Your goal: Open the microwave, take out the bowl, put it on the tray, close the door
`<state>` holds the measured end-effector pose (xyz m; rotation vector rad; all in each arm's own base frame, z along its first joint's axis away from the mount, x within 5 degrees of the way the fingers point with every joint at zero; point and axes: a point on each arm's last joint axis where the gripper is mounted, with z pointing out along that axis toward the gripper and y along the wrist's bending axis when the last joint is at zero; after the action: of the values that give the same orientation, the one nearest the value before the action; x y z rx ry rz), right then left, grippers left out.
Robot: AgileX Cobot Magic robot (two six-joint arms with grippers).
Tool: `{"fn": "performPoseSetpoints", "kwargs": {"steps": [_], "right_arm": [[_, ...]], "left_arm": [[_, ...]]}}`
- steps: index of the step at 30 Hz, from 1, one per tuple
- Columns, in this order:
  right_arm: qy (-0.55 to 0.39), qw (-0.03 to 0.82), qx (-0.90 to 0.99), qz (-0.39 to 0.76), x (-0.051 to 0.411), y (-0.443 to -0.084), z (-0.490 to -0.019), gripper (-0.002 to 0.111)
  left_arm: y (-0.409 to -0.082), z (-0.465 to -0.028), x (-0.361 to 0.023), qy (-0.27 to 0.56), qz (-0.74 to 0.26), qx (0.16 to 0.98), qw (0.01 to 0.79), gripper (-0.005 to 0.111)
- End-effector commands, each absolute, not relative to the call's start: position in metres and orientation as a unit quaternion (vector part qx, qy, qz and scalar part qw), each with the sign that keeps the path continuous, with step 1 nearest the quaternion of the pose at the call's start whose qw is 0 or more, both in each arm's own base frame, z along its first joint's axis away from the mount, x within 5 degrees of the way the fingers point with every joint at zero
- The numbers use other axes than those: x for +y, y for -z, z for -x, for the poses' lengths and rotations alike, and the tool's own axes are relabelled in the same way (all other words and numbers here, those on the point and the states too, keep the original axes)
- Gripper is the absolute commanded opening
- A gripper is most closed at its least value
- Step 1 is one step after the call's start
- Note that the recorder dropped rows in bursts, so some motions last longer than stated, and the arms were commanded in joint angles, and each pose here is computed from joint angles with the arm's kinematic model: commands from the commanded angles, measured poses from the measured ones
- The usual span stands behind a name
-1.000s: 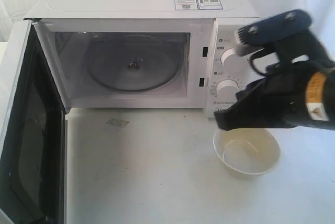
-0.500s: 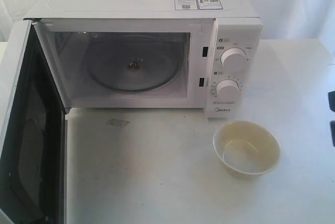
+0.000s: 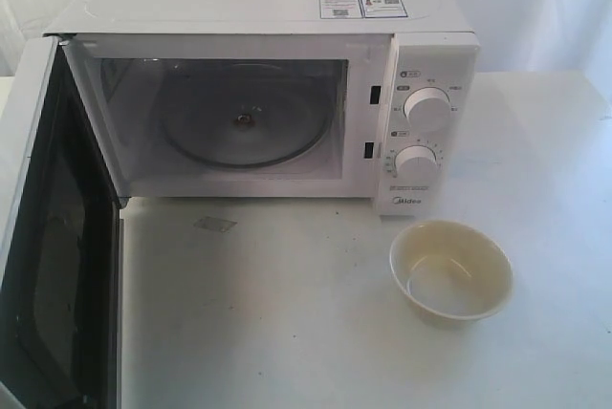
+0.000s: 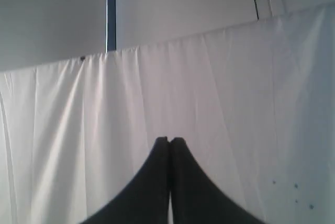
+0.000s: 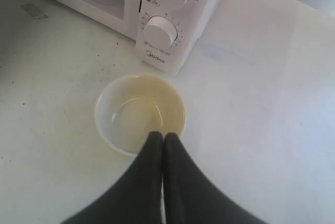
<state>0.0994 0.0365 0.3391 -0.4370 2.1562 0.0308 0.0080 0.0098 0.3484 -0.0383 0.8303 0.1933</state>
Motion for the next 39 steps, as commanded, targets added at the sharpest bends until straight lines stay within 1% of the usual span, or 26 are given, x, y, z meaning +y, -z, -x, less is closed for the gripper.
{"fn": "performPoseSetpoints", "kwargs": {"steps": [1, 2, 4, 6, 7, 8, 9, 11, 12, 15, 18, 25, 32, 35, 39], "right_arm": [[-0.009, 0.456, 0.871, 0.18, 0.036, -0.339, -0.099, 0.0], [-0.01, 0.457, 0.871, 0.18, 0.036, -0.34, -0.099, 0.0], [-0.01, 0.457, 0.871, 0.18, 0.036, -0.34, -0.099, 0.0], [-0.01, 0.457, 0.871, 0.18, 0.036, -0.34, -0.099, 0.0], [-0.01, 0.457, 0.871, 0.18, 0.036, -0.34, -0.099, 0.0], [-0.01, 0.457, 0.871, 0.18, 0.036, -0.34, -0.099, 0.0], [-0.01, 0.456, 0.872, 0.179, 0.036, -0.339, -0.099, 0.0], [-0.01, 0.455, 0.873, 0.177, 0.036, -0.339, -0.099, 0.0], [-0.011, 0.455, 0.873, 0.176, 0.036, -0.339, -0.099, 0.0], [-0.012, 0.455, 0.873, 0.176, 0.036, -0.339, -0.099, 0.0], [-0.013, 0.454, 0.873, 0.176, 0.036, -0.339, -0.099, 0.0], [-0.014, 0.454, 0.873, 0.176, 0.036, -0.339, -0.099, 0.0], [-0.014, 0.454, 0.873, 0.176, 0.036, -0.339, -0.099, 0.0], [-0.014, 0.454, 0.873, 0.176, 0.036, -0.339, -0.099, 0.0], [-0.014, 0.455, 0.873, 0.176, 0.036, -0.339, -0.099, 0.0]], "left_arm": [[-0.413, 0.005, -0.002, -0.138, -0.089, 0.477, 0.864, 0.0], [-0.422, 0.004, -0.006, -0.129, -0.116, 0.512, 0.841, 0.0], [-0.436, -0.006, -0.015, -0.078, -0.171, 0.619, 0.763, 0.0], [-0.436, -0.017, -0.018, -0.035, -0.179, 0.695, 0.696, 0.0], [-0.431, -0.023, -0.019, -0.01, -0.176, 0.743, 0.645, 0.0], [-0.417, -0.032, -0.02, 0.017, -0.174, 0.815, 0.552, 0.0], [-0.403, -0.038, -0.02, 0.029, -0.18, 0.865, 0.468, 0.0], [-0.384, -0.044, -0.019, 0.039, -0.195, 0.909, 0.366, 0.0], [-0.379, -0.046, -0.02, 0.043, -0.2, 0.918, 0.34, 0.0], [-0.366, -0.056, -0.02, 0.049, -0.2, 0.929, 0.307, 0.0], [-0.361, -0.06, -0.02, 0.053, -0.199, 0.932, 0.298, 0.0], [-0.368, -0.07, -0.022, 0.06, -0.188, 0.911, 0.363, 0.0], [-0.372, -0.072, -0.026, 0.08, -0.184, 0.902, 0.383, 0.0], [-0.371, -0.075, -0.028, 0.096, -0.175, 0.906, 0.374, 0.0], [-0.364, -0.086, -0.03, 0.13, -0.127, 0.928, 0.326, 0.0]]}}
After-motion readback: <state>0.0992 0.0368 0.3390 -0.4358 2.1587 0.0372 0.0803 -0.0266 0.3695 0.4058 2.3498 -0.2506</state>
